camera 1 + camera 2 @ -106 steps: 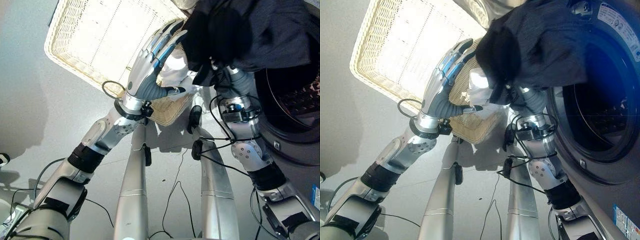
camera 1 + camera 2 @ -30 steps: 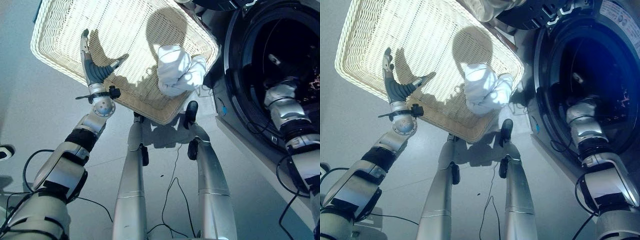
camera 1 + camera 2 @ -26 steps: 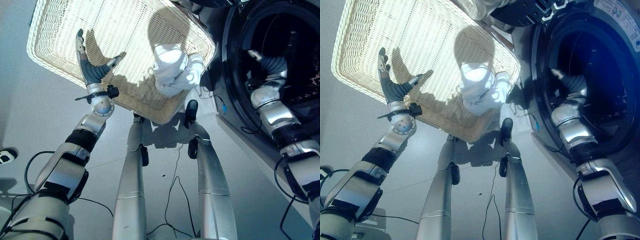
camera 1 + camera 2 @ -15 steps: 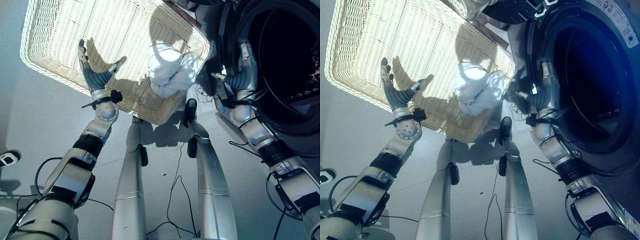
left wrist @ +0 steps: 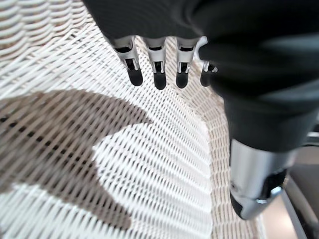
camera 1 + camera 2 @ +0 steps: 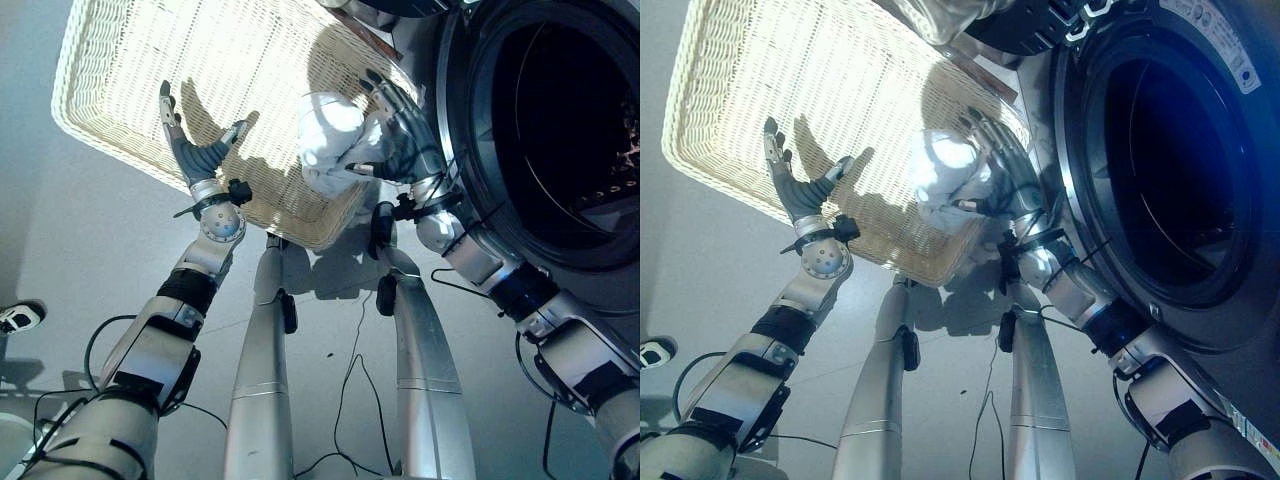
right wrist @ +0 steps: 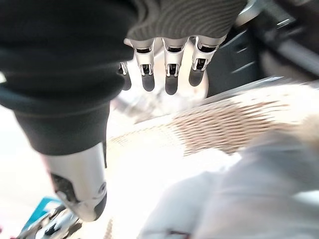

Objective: Put the clothes into the washing machine.

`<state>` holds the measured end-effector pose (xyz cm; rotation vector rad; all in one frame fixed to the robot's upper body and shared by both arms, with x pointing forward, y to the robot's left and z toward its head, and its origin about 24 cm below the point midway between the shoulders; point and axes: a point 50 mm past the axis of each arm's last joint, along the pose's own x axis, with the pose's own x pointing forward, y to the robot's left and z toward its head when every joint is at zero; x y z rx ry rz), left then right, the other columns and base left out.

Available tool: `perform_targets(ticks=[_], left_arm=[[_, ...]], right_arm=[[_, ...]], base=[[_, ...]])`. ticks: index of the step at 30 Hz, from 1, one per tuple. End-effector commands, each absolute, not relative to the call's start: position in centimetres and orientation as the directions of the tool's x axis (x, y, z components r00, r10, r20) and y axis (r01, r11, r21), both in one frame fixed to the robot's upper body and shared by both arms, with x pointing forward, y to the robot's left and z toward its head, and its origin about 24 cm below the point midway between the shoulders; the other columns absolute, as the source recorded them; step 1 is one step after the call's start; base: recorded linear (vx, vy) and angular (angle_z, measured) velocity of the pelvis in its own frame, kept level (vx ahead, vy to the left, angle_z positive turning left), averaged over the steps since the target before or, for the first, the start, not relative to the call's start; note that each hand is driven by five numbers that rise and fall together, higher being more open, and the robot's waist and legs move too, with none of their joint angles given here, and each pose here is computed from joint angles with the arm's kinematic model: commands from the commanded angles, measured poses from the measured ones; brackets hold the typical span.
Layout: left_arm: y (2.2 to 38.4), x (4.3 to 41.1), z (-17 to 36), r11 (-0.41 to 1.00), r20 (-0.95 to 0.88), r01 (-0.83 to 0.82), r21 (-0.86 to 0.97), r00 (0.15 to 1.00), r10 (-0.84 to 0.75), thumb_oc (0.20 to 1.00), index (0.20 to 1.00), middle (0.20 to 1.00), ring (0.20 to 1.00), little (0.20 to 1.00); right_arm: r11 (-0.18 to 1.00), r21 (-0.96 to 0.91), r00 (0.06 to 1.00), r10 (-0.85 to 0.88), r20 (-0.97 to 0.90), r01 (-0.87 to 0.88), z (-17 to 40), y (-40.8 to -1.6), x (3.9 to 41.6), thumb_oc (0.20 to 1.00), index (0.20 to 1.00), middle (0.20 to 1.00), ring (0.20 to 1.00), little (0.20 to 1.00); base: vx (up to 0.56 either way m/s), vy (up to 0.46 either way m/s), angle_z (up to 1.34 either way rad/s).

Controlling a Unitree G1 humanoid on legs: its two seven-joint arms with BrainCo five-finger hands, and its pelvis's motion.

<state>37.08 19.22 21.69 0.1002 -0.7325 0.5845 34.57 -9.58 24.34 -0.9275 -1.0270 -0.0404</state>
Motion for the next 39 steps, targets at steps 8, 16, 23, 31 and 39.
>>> perform_targets(ticks=[8,16,23,31,39], left_arm=[[17.7,38.0,24.1,0.865,0.692,-0.487,-0.124,0.582,0.427,1.000,1.000,1.000,1.000,1.000],[17.4,38.3,24.4,0.872,0.700,-0.475,-0.116,0.584,0.411,1.000,1.000,1.000,1.000,1.000],[17.3,38.2,24.4,0.870,0.703,-0.478,-0.120,0.578,0.414,1.000,1.000,1.000,1.000,1.000],[17.4,38.2,24.2,0.869,0.703,-0.479,-0.123,0.576,0.417,1.000,1.000,1.000,1.000,1.000],[17.6,38.1,24.1,0.865,0.703,-0.485,-0.127,0.572,0.424,1.000,1.000,1.000,1.000,1.000]], right_arm=[[0.381,-0.822,0.773,0.322,0.546,0.422,22.5,-9.5,38.4,1.000,1.000,1.000,1.000,1.000],[0.202,-0.922,0.897,0.237,0.374,0.331,20.7,-11.7,40.4,1.000,1.000,1.000,1.000,1.000],[0.034,-0.975,0.956,0.192,0.221,0.218,18.1,-14.1,40.9,1.000,1.000,1.000,1.000,1.000],[-0.127,-0.977,0.969,0.197,0.147,0.174,16.7,-14.8,41.0,0.200,0.200,0.200,0.200,0.200],[-0.080,-0.960,0.937,0.255,0.240,0.268,17.4,-14.4,40.7,0.200,0.200,0.200,0.200,0.200]], base=[[0.01,-0.016,0.03],[0.00,0.000,0.00],[0.00,0.000,0.00],[0.00,0.000,0.00],[0.00,0.000,0.00]])
